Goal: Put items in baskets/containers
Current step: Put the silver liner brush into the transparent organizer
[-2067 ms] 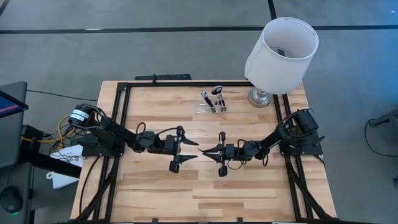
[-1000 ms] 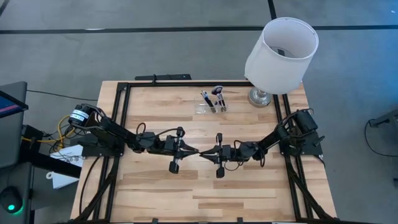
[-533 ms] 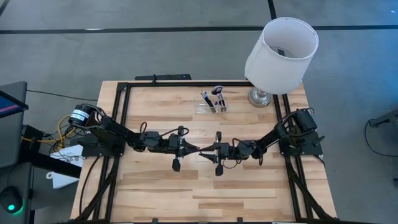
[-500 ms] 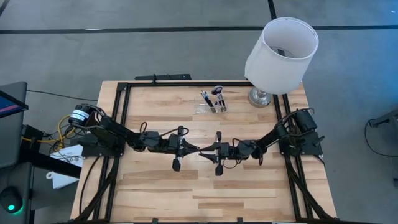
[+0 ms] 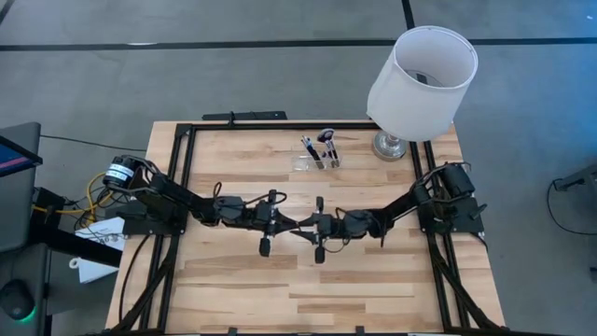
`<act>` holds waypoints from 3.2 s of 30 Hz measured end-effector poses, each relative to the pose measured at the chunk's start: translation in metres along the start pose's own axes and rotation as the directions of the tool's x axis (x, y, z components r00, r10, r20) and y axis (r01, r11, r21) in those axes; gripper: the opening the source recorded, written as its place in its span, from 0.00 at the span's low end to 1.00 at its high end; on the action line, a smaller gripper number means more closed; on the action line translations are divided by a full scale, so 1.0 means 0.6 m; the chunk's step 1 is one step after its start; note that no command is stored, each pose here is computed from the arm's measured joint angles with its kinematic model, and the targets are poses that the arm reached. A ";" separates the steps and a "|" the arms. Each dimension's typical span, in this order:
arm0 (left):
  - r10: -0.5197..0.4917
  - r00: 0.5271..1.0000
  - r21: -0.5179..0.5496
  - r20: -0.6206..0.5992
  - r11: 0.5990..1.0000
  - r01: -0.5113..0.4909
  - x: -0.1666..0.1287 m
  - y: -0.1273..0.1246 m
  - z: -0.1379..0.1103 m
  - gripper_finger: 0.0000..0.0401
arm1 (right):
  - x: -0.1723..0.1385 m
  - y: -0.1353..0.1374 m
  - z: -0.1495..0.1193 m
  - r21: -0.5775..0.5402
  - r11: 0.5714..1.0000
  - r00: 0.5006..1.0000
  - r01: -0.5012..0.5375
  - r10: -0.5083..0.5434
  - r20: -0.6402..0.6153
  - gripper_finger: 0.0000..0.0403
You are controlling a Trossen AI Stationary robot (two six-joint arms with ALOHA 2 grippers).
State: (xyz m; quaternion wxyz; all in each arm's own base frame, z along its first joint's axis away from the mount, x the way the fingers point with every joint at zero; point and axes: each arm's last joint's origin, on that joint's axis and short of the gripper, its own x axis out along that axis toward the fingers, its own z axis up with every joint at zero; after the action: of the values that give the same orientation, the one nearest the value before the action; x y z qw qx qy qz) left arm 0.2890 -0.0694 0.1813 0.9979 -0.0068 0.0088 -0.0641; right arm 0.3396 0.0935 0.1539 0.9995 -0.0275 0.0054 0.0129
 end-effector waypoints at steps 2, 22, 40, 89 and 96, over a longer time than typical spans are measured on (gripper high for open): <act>-0.002 1.000 0.001 -0.009 1.000 0.002 0.000 -0.001 -0.002 0.03 | 0.005 0.002 -0.003 -0.014 1.000 0.999 -0.004 0.003 -0.052 0.16; -0.097 0.988 -0.016 -0.117 0.995 0.096 0.000 -0.001 -0.017 0.03 | 0.008 0.014 -0.002 -0.020 0.999 0.995 -0.028 0.026 -0.093 0.04; -0.054 0.989 -0.003 -0.135 0.999 0.054 -0.004 -0.002 -0.017 0.19 | 0.007 0.013 -0.003 -0.001 1.000 0.995 -0.018 0.018 -0.099 0.01; 0.442 0.880 -0.363 -0.175 0.802 -0.475 -0.127 -0.062 -0.091 0.25 | -0.120 -0.312 0.017 -0.047 0.946 0.947 0.321 -0.321 0.016 0.03; 0.441 0.882 -0.357 -0.166 0.807 -0.471 -0.101 -0.073 -0.086 0.25 | -0.086 -0.354 0.016 -0.025 0.960 0.960 0.280 -0.279 0.024 0.01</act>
State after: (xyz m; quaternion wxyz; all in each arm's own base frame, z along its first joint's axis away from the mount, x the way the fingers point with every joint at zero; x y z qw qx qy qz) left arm 0.2227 -0.1058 0.1312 0.9615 -0.1987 0.0600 0.1803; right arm 0.2936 -0.1193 0.1755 0.9908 -0.0421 -0.0086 -0.1281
